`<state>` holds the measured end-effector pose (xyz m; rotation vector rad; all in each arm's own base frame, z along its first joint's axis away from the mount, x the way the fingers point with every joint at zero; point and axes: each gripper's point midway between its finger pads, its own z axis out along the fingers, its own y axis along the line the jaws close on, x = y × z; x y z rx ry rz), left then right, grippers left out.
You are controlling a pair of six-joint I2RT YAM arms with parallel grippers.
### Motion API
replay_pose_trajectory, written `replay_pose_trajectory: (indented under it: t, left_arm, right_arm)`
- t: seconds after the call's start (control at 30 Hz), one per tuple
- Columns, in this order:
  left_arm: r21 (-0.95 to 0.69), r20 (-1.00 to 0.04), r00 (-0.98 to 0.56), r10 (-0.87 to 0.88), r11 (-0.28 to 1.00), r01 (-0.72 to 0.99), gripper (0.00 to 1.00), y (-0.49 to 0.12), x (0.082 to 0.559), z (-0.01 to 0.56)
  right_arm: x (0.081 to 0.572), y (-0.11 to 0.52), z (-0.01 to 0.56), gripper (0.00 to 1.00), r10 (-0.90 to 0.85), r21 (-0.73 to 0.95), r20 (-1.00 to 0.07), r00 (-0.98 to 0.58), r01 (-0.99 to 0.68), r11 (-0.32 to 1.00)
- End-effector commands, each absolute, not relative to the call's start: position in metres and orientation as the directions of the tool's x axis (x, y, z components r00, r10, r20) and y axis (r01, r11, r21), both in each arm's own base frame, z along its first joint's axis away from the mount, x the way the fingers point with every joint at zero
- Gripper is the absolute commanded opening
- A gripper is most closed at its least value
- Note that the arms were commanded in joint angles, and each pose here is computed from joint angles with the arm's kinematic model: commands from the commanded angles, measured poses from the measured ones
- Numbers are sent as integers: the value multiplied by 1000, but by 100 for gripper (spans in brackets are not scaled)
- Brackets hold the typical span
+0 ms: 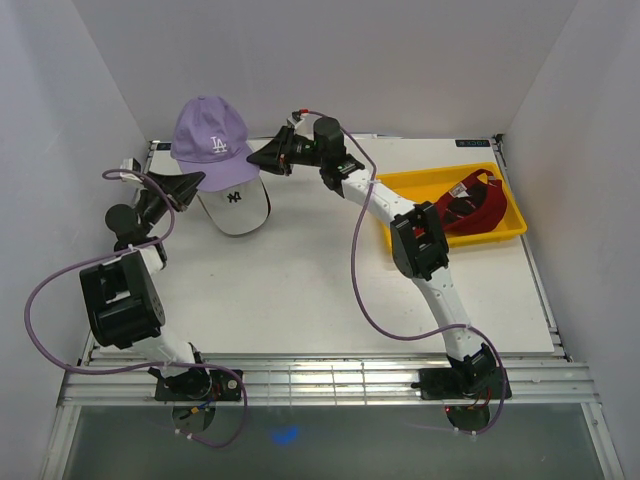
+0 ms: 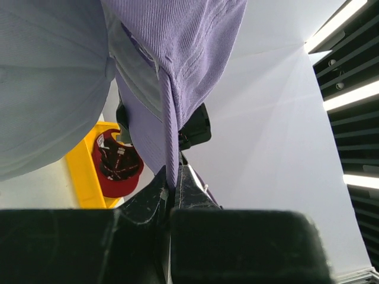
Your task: Stack the hats
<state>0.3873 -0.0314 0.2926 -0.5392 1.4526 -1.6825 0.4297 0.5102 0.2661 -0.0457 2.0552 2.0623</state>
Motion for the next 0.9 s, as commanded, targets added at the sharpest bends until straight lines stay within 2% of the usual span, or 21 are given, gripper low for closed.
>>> replay_pose_trajectory:
  t: [0.0, 0.23, 0.87]
  left_arm:
    - [-918, -318, -618, -719, 69, 391, 0, -47, 379, 306]
    - [-923, -321, -625, -711, 87, 375, 0, -47, 381, 303]
    - [-959, -262, -695, -670, 103, 263, 0, -58, 361, 241]
  right_arm:
    - [398, 534, 272, 26, 50, 963, -264, -963, -266, -39]
    - [396, 532, 266, 25, 43, 965, -259, -965, -260, -29]
    - [392, 518, 254, 25, 39, 954, -299, -954, -298, 31]
